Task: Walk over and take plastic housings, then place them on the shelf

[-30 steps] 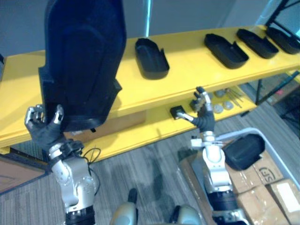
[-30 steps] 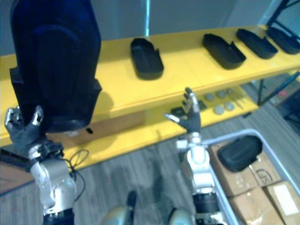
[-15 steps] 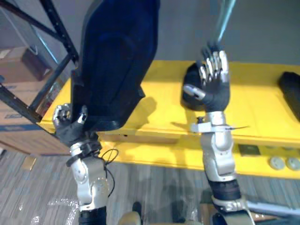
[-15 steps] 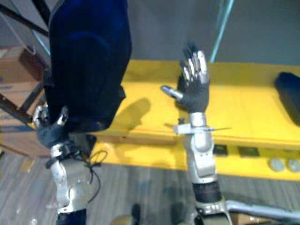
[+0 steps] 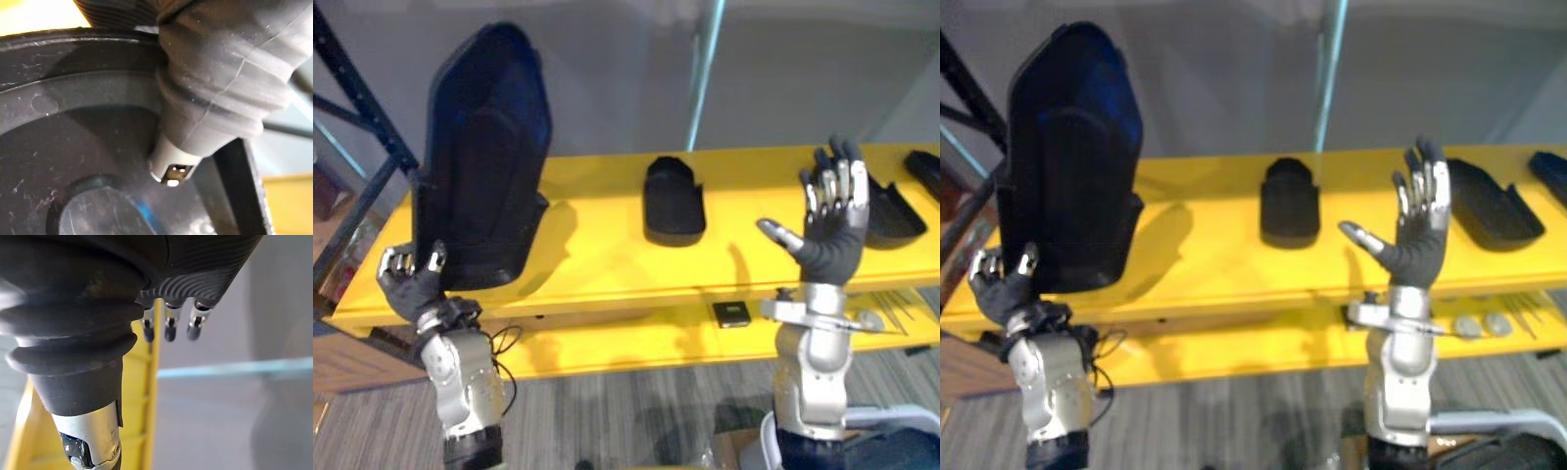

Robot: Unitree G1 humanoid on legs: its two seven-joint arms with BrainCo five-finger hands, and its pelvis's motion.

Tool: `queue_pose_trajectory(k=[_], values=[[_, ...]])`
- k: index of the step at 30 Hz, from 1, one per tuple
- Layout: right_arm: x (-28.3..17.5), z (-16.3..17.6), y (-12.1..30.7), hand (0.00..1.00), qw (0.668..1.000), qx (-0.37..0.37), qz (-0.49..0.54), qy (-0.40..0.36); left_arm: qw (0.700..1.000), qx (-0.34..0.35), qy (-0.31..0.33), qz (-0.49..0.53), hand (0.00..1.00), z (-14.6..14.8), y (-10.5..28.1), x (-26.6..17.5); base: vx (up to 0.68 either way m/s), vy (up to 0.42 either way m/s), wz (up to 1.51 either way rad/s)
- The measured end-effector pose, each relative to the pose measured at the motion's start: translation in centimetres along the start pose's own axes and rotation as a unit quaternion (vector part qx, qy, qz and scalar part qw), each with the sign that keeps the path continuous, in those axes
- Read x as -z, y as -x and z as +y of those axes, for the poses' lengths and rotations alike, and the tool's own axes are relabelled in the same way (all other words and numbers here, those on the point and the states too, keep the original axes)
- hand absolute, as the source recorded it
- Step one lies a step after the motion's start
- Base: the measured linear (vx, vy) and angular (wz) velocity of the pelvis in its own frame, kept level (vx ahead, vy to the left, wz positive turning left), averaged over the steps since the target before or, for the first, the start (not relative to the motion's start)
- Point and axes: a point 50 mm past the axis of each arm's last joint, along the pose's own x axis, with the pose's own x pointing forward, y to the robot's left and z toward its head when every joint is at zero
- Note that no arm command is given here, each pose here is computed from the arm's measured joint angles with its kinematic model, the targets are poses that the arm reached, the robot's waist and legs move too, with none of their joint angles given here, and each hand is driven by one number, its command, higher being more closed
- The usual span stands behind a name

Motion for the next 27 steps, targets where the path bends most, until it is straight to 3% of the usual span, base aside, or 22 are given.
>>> queue_pose_trajectory(k=[5,8,11,17,27], values=[[1.4,-3.2,2.4,0.0,0.991,0.062,0.065,0.096,1.0,0.002,0.01,0.006,1.0,-1.0,-1.2,0.0,-0.02,-0.015,-0.11],[3.9,-6.1,5.8,0.0,0.966,0.107,0.167,0.165,1.0,-0.015,0.026,0.01,1.0,-0.9,-1.6,0.1,0.0,-0.004,-0.04],[7.1,-8.6,9.1,0.0,0.925,0.144,0.278,0.215,0.999,-0.004,0.044,0.003,1.0,-2.6,-2.5,0.0,-0.05,0.006,-0.12],[9.3,-8.5,9.6,0.0,0.908,0.178,0.314,0.211,0.994,0.054,0.085,-0.029,1.0,-9.1,-4.8,-1.9,-0.16,-0.022,0.05],[10.5,-6.8,12.6,0.0,0.893,0.148,0.37,0.209,0.987,0.092,0.127,-0.023,1.0,-14.1,-6.0,-3.6,-0.07,0.003,0.16]])
